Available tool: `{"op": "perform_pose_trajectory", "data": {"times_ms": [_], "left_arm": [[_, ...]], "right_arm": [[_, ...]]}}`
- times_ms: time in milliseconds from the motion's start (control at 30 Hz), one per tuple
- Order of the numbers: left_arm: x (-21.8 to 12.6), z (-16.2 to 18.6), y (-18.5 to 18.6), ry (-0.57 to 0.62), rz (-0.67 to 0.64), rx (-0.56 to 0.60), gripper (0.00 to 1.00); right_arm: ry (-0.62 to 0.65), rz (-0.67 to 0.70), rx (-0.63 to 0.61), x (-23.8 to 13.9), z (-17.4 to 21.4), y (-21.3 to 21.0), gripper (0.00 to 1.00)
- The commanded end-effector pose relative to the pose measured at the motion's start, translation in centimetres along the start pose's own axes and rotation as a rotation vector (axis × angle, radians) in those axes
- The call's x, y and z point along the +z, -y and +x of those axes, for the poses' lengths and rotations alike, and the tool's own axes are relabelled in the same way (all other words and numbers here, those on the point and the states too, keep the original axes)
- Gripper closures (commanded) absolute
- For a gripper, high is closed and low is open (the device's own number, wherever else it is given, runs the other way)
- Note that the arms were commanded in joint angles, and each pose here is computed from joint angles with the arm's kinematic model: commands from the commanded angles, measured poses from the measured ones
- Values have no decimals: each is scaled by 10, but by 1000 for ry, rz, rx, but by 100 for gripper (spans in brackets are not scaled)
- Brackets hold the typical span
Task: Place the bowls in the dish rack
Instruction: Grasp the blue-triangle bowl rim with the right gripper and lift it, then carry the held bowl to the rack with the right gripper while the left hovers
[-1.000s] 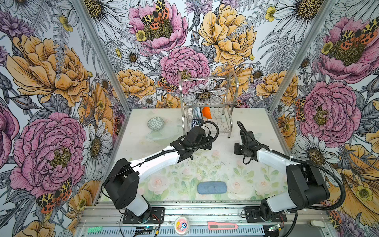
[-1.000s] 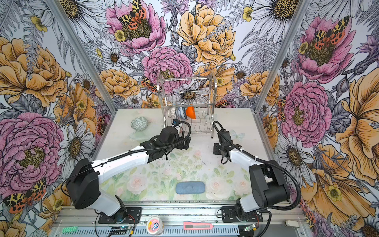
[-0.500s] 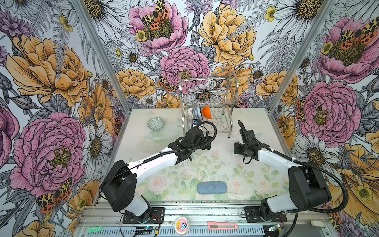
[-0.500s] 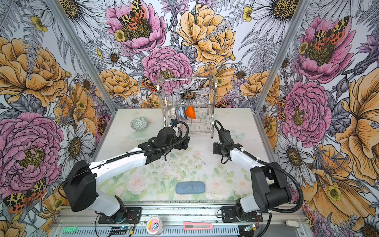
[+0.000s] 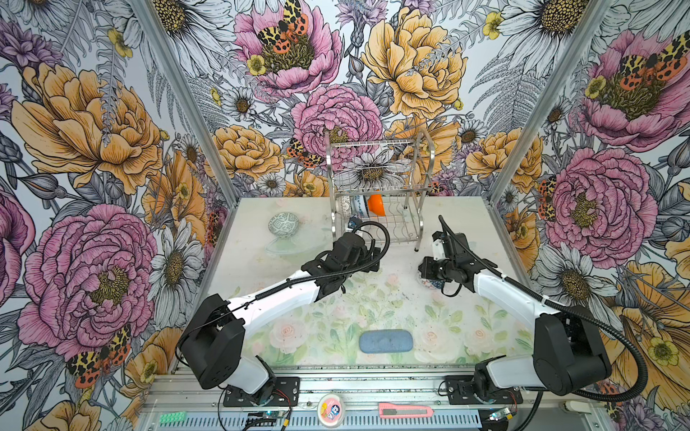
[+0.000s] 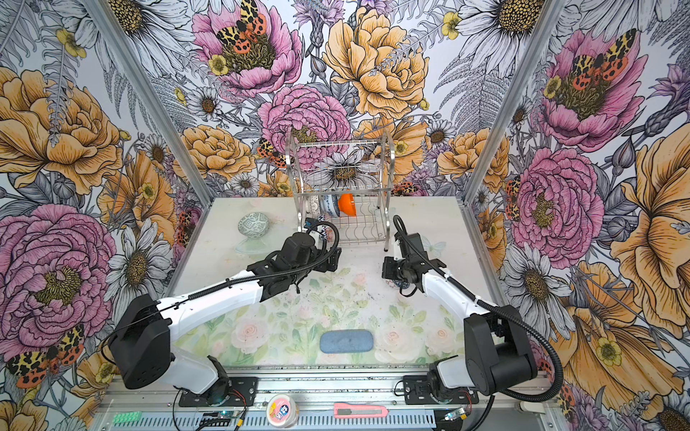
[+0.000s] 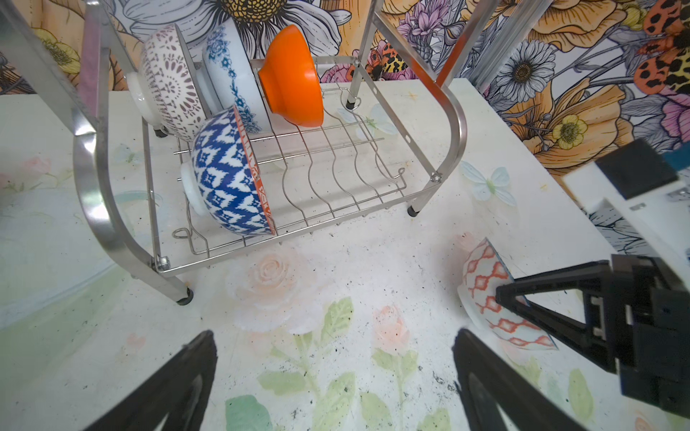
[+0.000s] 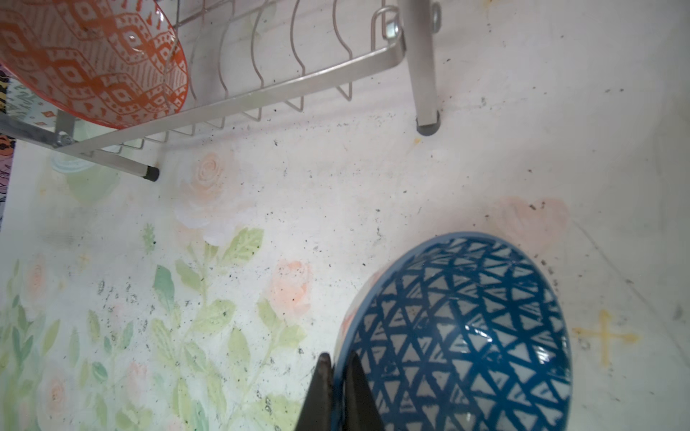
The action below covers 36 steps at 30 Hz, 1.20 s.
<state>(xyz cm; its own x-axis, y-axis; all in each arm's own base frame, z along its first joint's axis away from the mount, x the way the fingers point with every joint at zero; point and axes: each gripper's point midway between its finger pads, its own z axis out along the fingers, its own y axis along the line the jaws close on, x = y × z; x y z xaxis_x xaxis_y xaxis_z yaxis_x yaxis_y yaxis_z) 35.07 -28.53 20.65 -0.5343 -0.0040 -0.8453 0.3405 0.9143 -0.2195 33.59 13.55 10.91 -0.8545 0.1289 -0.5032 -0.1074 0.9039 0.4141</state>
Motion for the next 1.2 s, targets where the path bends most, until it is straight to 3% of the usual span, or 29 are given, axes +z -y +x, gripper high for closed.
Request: {"op": "perform_pose_trajectory", "data": {"times_ms": [0,233,700,1167], "left_arm": [[-6,-6,1,0,60,-38,1],[-14,-9,12,12,165,-33,1],[-23,-21,-1,45,197,-59,1],[-10,-17,-2,16,190,2,1]], "right_arm": [[118,-135,-26,-28,-38,-41,100],[162,-237,-24,-45,-58,-69,100],[299,-526,-24,-71,-114,-138,100],[352,-619,14,-44,-151,-155,100]]}}
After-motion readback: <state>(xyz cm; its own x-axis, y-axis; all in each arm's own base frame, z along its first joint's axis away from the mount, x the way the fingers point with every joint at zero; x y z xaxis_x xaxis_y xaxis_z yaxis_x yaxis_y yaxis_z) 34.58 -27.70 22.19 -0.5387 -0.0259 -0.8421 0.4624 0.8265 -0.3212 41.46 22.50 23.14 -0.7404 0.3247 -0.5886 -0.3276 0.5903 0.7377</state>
